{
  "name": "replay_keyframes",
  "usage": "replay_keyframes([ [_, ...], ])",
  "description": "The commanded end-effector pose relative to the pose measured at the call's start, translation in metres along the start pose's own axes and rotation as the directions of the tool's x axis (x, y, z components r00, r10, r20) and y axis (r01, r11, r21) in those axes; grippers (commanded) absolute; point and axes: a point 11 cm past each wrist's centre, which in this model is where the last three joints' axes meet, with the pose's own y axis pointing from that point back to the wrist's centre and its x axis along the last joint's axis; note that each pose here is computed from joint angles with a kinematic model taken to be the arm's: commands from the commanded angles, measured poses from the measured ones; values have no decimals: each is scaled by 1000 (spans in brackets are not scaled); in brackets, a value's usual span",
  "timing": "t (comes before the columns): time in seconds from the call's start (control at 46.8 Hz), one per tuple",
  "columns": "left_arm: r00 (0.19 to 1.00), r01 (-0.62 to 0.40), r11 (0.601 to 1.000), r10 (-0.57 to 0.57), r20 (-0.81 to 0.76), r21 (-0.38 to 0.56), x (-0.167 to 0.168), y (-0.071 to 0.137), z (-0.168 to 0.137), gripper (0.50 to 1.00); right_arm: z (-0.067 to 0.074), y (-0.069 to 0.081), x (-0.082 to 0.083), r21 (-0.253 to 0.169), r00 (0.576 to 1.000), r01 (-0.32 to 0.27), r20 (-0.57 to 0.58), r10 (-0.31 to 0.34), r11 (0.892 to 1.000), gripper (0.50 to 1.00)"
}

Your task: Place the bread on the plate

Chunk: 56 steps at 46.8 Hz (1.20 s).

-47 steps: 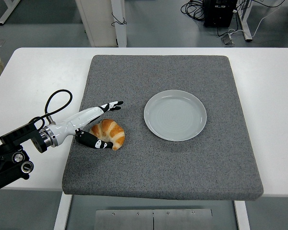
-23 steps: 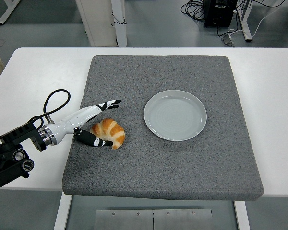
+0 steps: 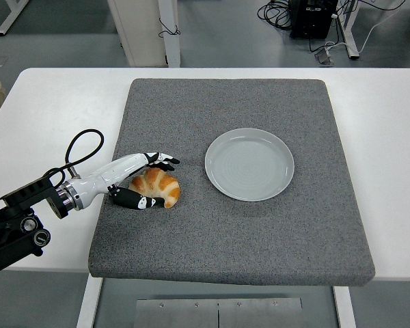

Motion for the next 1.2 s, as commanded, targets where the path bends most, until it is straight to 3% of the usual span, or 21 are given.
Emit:
replay_keyframes([
  [0.0,1000,1,1000,-1,-1,0,-1,0,0,742,0,0,0,0,1000,0,0,0,1000,1000],
  [0.385,1000,1,1000,-1,-9,6,-4,2,-3,746,0,0,0,0,1000,0,0,0,1000,1000],
  [0.427,1000,-6,1000,6,-8,9,-5,4,-4,703,0,0,0,0,1000,0,0,0,1000,1000],
  [0.534,1000,-15,1000,15,-5,10,-4,4,-4,503,0,0,0,0,1000,0,0,0,1000,1000],
  [0.855,998,-60,998,59,21,31,26,15,-9,500,0,0,0,0,1000,0,0,0,1000,1000],
  [1.175,983,-184,983,184,23,0,115,13,15,500,0,0,0,0,1000,0,0,0,1000,1000],
])
